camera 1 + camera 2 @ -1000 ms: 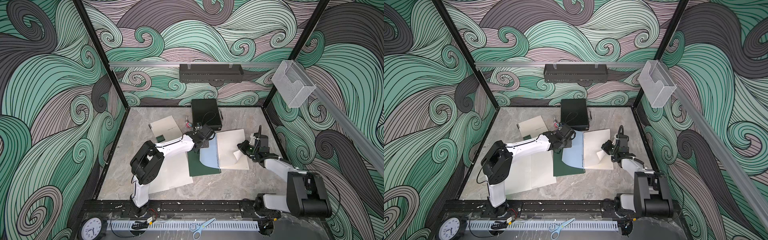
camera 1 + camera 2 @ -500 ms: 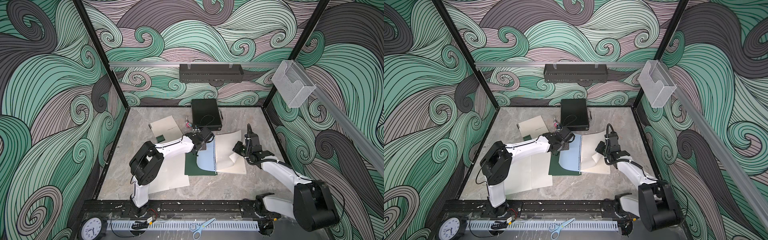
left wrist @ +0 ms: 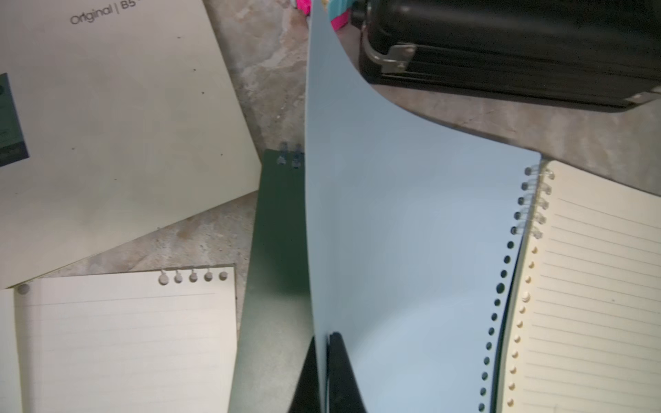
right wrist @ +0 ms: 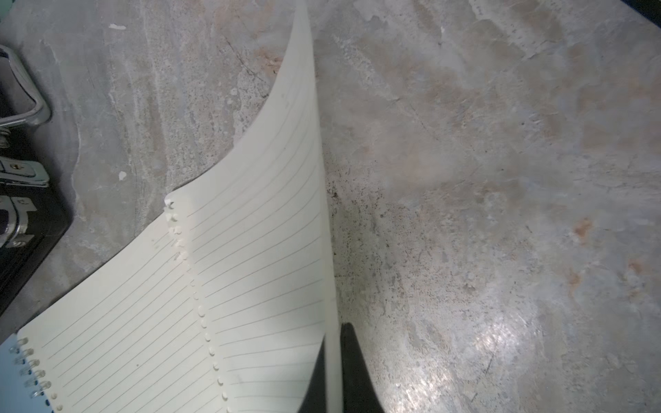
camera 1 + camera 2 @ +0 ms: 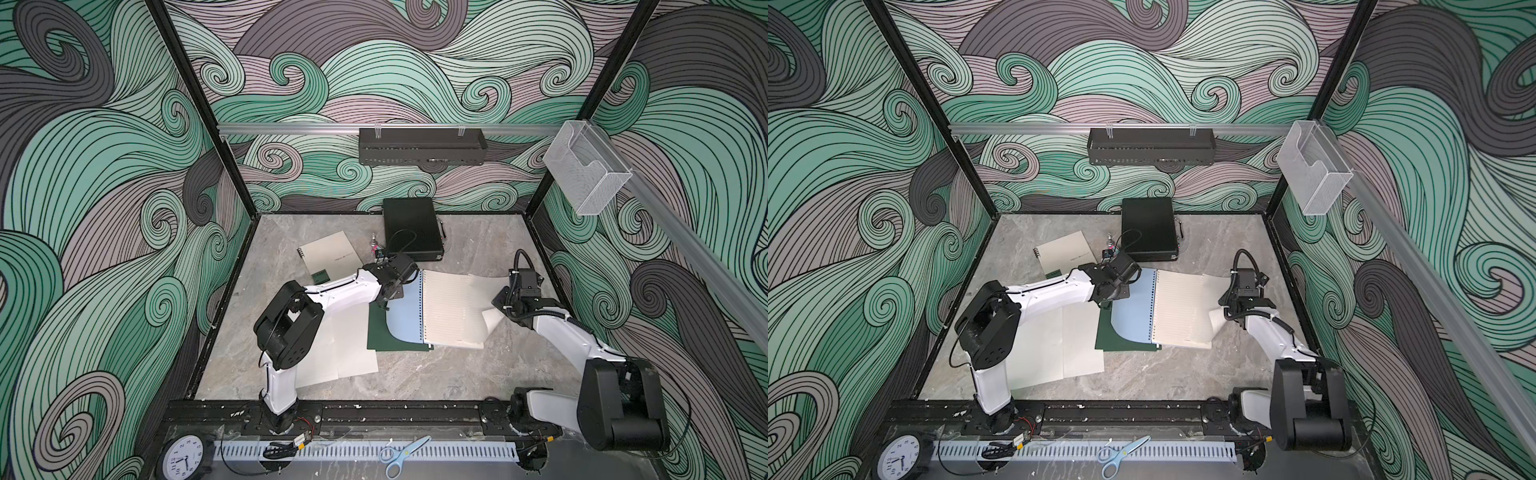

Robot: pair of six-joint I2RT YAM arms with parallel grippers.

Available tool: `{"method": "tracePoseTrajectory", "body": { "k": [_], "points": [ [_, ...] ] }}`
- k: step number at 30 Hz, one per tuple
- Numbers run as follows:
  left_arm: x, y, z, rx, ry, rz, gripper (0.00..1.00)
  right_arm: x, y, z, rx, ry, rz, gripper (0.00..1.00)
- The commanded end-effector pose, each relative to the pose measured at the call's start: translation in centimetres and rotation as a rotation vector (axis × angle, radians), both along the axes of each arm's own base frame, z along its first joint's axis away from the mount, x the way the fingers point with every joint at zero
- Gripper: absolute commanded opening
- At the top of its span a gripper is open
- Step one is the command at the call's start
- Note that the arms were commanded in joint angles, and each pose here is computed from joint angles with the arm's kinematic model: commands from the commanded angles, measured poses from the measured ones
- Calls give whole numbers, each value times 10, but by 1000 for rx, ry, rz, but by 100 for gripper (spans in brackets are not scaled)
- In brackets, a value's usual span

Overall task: Tear off pages from different notebooks
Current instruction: Tear off the paper from the notebook, then close the notebook at the center of the board.

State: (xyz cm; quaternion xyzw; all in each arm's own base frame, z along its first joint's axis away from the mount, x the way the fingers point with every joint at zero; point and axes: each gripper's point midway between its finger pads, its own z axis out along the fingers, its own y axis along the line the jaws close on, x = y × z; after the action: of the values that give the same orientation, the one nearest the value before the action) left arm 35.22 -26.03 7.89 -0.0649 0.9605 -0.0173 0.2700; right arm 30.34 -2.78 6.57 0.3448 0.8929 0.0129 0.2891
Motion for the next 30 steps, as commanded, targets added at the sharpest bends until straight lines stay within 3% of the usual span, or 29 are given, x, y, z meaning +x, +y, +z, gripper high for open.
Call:
{"method": "tracePoseTrajectory", "body": {
  "k": [1, 15, 30],
  "points": [
    [-1, 0, 12, -7, -4, -25, 0, -1, -4, 10, -2, -32, -22, 0],
    [-11, -86, 69, -298, 9, -225, 0, -2, 12, 57, 100, -181, 53, 0],
    [-65, -208, 100, -588, -14, -636, 56, -20, -4, 92, 129, -246, 19, 0]
  ]
}}
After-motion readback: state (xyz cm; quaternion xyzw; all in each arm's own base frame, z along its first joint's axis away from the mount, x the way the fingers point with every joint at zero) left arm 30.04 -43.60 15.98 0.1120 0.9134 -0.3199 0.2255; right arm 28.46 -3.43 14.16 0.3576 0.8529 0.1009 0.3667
